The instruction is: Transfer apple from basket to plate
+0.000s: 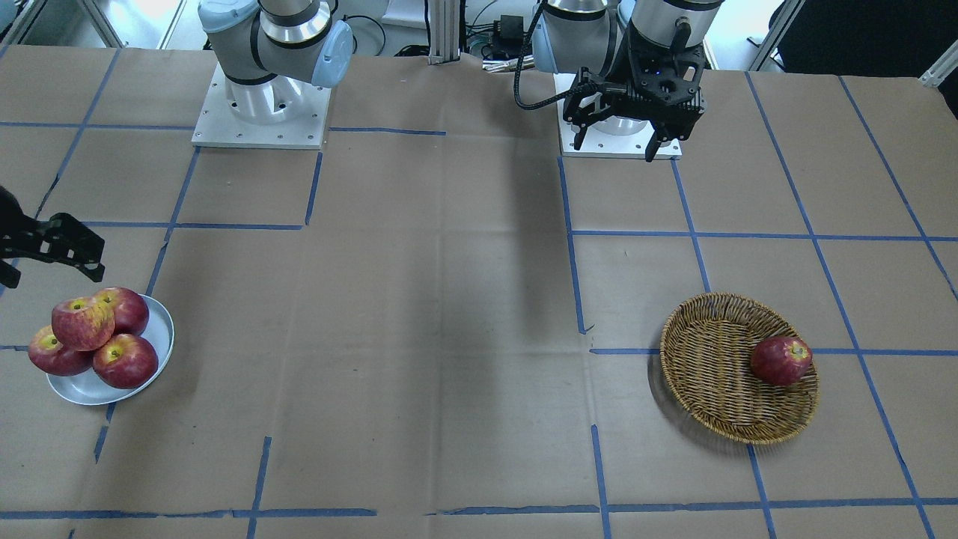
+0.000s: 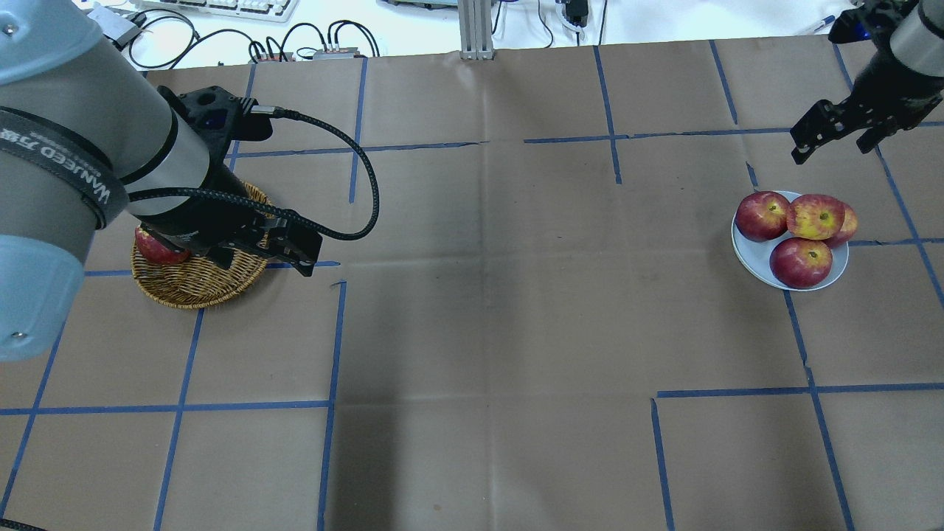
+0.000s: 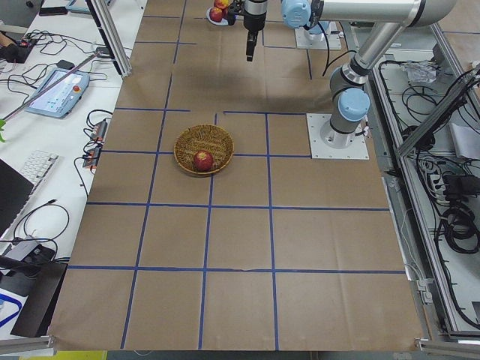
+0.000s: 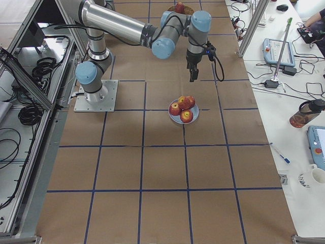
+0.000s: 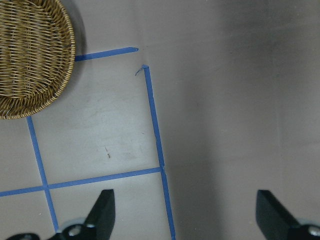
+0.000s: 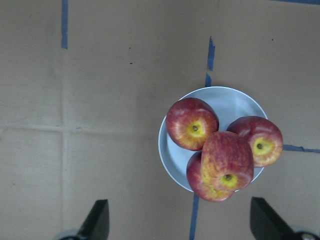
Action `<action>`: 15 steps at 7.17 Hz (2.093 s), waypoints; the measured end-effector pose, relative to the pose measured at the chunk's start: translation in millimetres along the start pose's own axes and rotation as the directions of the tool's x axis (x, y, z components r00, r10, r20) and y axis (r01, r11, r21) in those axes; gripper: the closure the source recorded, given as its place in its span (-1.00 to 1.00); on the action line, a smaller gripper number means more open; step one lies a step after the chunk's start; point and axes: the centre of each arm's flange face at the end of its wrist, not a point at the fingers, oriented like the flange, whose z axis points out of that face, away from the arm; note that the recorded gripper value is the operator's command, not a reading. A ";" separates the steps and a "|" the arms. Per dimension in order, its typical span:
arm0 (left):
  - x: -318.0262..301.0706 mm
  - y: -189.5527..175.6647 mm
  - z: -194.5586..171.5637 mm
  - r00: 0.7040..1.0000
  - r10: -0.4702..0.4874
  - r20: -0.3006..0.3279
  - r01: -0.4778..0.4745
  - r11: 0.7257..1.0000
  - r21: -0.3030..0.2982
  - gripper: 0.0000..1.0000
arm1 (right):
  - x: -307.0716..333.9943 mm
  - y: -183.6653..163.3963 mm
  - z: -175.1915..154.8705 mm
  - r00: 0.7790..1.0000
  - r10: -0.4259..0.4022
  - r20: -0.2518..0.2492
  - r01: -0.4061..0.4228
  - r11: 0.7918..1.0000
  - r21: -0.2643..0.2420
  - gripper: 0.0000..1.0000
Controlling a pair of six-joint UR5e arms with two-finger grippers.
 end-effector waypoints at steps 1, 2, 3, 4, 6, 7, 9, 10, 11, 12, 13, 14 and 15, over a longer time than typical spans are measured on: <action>0.0 0.2 -1.1 1.000 0.001 0.001 -0.001 1.000 0.002 -0.98 | -34.6 9.4 -19.5 1.000 0.029 -0.005 -0.029 1.000 -0.001 -1.00; 0.2 2.1 -3.5 1.000 0.002 0.003 -0.002 1.000 0.007 -0.98 | -66.6 17.6 -30.2 0.999 0.047 -0.005 -0.047 0.999 -0.005 -1.00; 0.7 7.7 -7.2 1.000 0.001 0.005 -0.001 1.000 0.016 -0.98 | -98.2 25.3 -36.5 0.999 0.051 -0.006 -0.051 0.999 -0.008 -1.00; 1.3 13.5 -7.3 1.000 -0.002 0.004 0.001 1.000 0.020 -0.98 | -126.9 31.8 -39.4 0.998 0.056 -0.008 -0.056 0.998 -0.007 -0.99; 0.2 16.5 7.9 1.000 -0.010 0.002 0.010 1.000 0.000 -0.98 | -153.7 41.7 -34.8 0.998 0.060 -0.008 -0.060 0.998 -0.017 -0.99; -0.6 14.9 13.0 1.000 -0.014 0.003 0.014 1.000 -0.001 -0.98 | -157.9 49.6 -32.0 0.998 0.063 -0.005 -0.063 0.998 -0.018 -0.99; -2.6 5.1 18.9 1.000 -0.013 0.007 0.013 1.000 0.015 -0.98 | -161.3 59.9 -27.0 0.998 0.070 0.001 -0.070 0.997 -0.020 -0.99; -3.4 -0.2 22.6 1.000 -0.015 0.006 0.015 1.000 0.015 -0.98 | -163.4 61.0 -26.3 0.997 0.073 0.002 -0.073 0.997 -0.021 -0.99; -4.1 -5.7 24.9 1.000 -0.017 0.006 0.017 1.000 0.022 -0.98 | -165.6 61.2 -26.6 0.997 0.071 0.000 -0.071 0.997 -0.019 -1.00; -4.7 -10.9 26.4 1.000 -0.018 0.006 0.017 0.999 0.035 -0.98 | -166.7 61.0 -27.4 0.998 0.069 -0.002 -0.069 0.997 -0.016 -1.00; -5.0 -15.0 27.1 1.000 -0.018 0.006 0.017 0.999 0.043 -0.98 | -167.2 61.0 -27.7 0.998 0.068 -0.003 -0.068 0.998 -0.014 -1.00; -5.2 -19.4 26.5 1.000 -0.017 0.006 0.017 0.999 0.049 -0.98 | -167.2 61.0 -27.7 0.998 0.067 -0.004 -0.067 0.998 -0.014 -1.00; -4.2 -27.3 24.1 1.000 -0.013 0.006 0.013 0.998 0.055 -0.98 | -167.1 61.0 -27.7 0.998 0.067 -0.005 -0.067 0.998 -0.014 -1.00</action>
